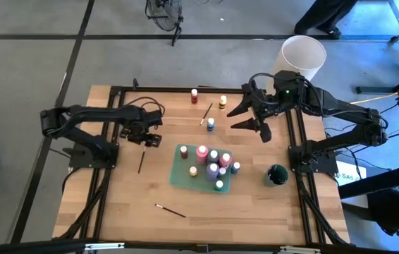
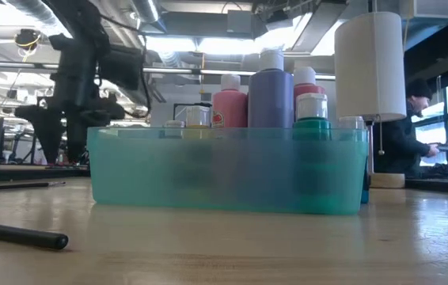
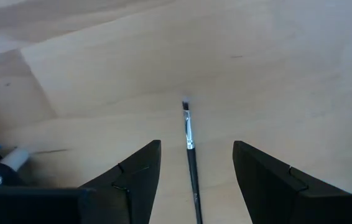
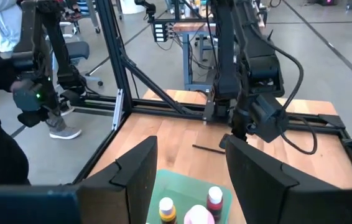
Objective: Pick & Place Paint Supplies
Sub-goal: Put the black eyeshadow brush into the green cup
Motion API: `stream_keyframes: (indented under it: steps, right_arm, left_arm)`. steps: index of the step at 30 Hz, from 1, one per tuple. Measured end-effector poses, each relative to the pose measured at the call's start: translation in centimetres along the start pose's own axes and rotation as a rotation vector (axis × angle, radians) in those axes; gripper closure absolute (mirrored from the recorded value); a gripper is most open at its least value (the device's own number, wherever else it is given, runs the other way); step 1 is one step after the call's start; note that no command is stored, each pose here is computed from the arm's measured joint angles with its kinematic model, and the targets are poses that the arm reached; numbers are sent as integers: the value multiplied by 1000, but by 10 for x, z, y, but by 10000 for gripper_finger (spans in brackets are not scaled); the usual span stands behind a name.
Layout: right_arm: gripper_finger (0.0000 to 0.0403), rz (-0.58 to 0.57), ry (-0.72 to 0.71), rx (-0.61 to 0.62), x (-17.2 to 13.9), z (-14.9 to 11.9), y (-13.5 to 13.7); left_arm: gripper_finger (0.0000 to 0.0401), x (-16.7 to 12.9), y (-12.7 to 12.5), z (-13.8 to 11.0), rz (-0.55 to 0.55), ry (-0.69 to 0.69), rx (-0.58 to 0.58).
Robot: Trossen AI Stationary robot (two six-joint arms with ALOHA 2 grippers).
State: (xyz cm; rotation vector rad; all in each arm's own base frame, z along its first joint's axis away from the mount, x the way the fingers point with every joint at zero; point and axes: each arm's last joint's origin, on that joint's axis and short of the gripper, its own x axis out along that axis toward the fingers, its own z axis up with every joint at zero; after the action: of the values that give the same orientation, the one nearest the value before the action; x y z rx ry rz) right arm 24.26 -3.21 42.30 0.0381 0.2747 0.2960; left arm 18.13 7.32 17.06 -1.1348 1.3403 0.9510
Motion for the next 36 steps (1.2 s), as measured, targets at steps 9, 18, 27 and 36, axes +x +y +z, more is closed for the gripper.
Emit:
stream_keyframes:
  steps: [9, 18, 27, 36]
  right_arm:
    - [210, 16, 20, 31, 0, -2, 1]
    - [210, 35, 21, 42, 0, -2, 1]
    - [210, 36, 29, 46, 0, -3, 1]
    - [210, 55, 36, 51, 0, -4, 2]
  left_arm:
    - [205, 21, -7, 7, 50, 71, 53]
    - [205, 37, -13, 14, 65, 104, 60]
    - [205, 43, -12, 19, 83, 111, 65]
    - [205, 43, -13, 18, 99, 84, 110]
